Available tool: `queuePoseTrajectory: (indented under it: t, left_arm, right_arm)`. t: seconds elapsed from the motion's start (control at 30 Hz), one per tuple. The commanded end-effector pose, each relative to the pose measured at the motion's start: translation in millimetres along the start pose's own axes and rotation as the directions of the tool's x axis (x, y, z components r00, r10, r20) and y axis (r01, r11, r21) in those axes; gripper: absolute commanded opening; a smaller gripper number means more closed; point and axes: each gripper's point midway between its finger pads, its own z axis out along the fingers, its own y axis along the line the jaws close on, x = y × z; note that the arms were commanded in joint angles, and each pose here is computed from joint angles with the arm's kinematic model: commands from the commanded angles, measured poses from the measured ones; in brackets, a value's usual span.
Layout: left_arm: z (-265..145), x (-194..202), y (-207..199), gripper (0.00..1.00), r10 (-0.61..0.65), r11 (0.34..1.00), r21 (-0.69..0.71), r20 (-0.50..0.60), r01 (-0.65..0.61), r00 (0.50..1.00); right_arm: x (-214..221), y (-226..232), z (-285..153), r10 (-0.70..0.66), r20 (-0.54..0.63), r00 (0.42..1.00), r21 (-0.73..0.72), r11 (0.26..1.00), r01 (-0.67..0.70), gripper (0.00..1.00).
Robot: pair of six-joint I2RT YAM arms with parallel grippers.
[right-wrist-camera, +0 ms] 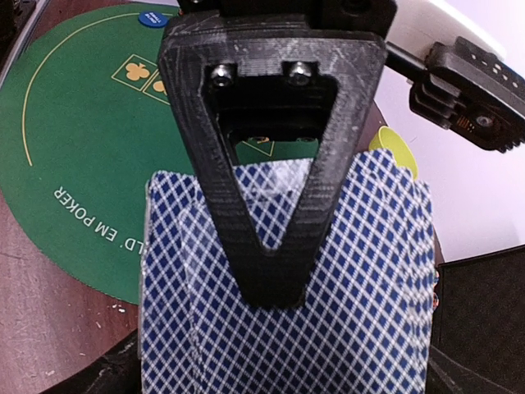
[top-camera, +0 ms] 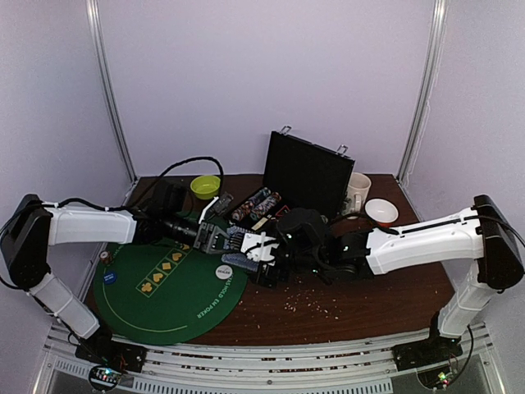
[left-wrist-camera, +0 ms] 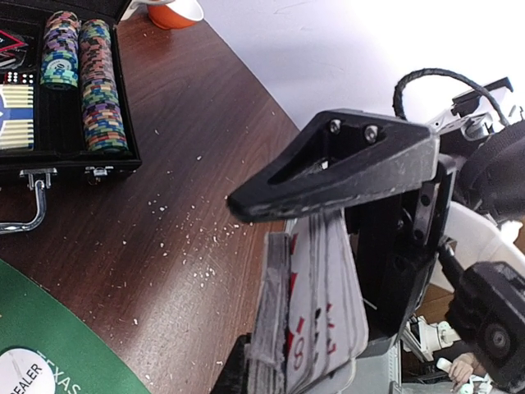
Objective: Distribute texas hold em gaming equipment
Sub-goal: Pass from the right arm to the left, then place the face-down deck piles at the center of the board.
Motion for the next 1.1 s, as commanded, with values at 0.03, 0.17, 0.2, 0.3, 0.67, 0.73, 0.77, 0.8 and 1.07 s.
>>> queuePoseTrajectory:
  t: [0.03,0.17,0.2,0.3,0.67,0.73,0.77,0.8,1.07]
  left_arm:
    - [1,1,1,0.0,-0.001,1.0,0.024,0.002,0.001,1.0]
    - [2,1,1,0.0,-0.003,0.999,0.032,-0.003,0.003,1.0]
    - [2,1,0,0.0,0.002,0.999,0.039,-0.004,-0.002,1.0]
    - [1,-1,-8,0.08,0.03,0.997,0.069,-0.002,-0.03,1.0]
    - [-3,0,-19,0.33,0.071,0.991,0.109,0.016,-0.073,0.997]
    - [-4,-1,-22,0.36,0.077,0.99,0.114,0.026,-0.08,0.997]
    - [-4,-2,-23,0.37,0.081,0.99,0.117,0.031,-0.084,0.996]
    - [-4,-3,-25,0.37,0.089,0.988,0.124,0.039,-0.093,0.995]
    - [-5,-1,-25,0.05,0.087,0.988,0.126,0.036,-0.091,0.996]
  right_arm:
    - [-3,1,9,-0.061,-0.056,0.997,0.013,0.998,0.061,0.9]
    - [2,6,12,-0.074,-0.084,0.994,0.011,0.997,0.075,0.74]
    - [3,6,12,-0.07,-0.089,0.994,0.013,0.997,0.071,0.67]
    - [5,6,11,-0.054,-0.095,0.994,0.01,0.998,0.055,0.57]
    - [-2,6,10,-0.042,-0.071,0.997,0.002,0.999,0.043,0.49]
    - [-3,7,9,-0.045,-0.068,0.997,0.0,0.999,0.045,0.49]
    - [-3,7,10,-0.047,-0.067,0.997,-0.004,0.999,0.047,0.49]
    - [-3,8,10,-0.047,-0.064,0.997,-0.007,0.999,0.047,0.49]
    - [-4,2,6,-0.022,-0.058,0.998,0.013,1.0,0.022,0.63]
